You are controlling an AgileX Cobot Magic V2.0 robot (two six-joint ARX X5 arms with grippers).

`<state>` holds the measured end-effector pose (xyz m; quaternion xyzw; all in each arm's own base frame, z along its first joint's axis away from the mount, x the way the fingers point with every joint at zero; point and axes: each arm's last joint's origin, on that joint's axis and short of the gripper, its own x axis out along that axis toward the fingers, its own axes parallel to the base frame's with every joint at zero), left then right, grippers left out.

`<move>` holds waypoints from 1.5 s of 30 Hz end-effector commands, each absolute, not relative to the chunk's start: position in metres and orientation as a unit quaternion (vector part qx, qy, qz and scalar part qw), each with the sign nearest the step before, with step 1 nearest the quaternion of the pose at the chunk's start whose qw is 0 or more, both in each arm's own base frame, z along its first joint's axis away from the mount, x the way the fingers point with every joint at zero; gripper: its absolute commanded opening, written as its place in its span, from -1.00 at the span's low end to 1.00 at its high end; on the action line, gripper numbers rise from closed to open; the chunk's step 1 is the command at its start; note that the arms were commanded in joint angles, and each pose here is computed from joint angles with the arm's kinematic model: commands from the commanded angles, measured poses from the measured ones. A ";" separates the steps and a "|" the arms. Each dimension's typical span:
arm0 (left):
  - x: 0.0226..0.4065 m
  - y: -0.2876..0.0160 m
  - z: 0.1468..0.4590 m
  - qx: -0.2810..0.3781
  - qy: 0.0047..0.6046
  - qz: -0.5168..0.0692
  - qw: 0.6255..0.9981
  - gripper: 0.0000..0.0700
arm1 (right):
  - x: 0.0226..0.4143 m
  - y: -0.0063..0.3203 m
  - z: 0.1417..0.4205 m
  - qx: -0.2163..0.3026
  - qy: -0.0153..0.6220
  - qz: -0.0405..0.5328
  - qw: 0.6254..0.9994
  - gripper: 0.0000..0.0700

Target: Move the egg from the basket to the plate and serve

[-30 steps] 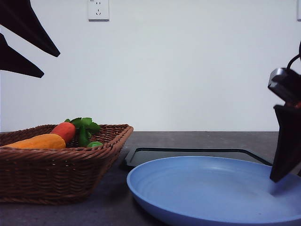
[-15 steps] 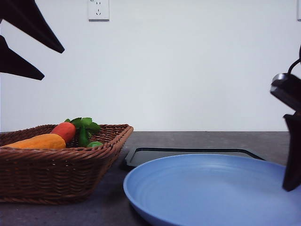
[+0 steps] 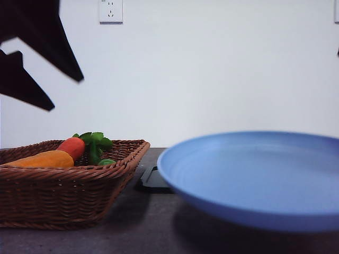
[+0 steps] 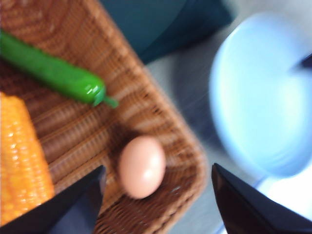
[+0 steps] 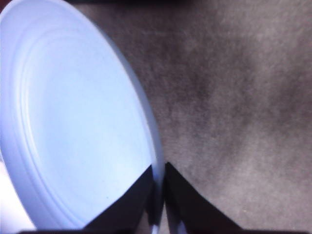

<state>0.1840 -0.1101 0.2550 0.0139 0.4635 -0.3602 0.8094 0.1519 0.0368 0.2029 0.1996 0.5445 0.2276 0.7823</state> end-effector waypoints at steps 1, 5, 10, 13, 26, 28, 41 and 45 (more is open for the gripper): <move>0.192 -0.120 0.255 0.047 0.459 -0.371 0.806 0.28 | 0.152 0.036 0.209 0.199 0.530 0.234 0.791 -1.00; 0.201 -0.136 0.240 0.072 0.487 -0.381 0.782 0.28 | 0.146 0.033 0.216 0.200 0.512 0.234 0.802 -1.00; 0.210 -0.149 0.217 0.094 0.521 -0.388 0.755 0.28 | 0.139 0.032 0.220 0.200 0.505 0.234 0.806 -1.00; 0.216 -0.153 0.204 0.100 0.536 -0.387 0.744 0.27 | 0.136 0.032 0.221 0.200 0.502 0.235 0.808 -1.00; 0.225 -0.160 0.186 0.118 0.543 -0.395 0.732 0.27 | 0.131 0.031 0.223 0.200 0.502 0.236 0.808 -1.00; 0.225 -0.159 0.186 0.118 0.544 -0.394 0.731 0.26 | 0.130 0.031 0.224 0.200 0.500 0.236 0.809 -1.00; 0.223 -0.159 0.185 0.119 0.552 -0.393 0.726 -0.36 | 0.128 0.031 0.225 0.202 0.497 0.244 0.808 -1.00; 0.222 -0.158 0.185 0.120 0.557 -0.392 0.722 -0.52 | 0.128 0.031 0.225 0.202 0.497 0.244 0.808 -1.00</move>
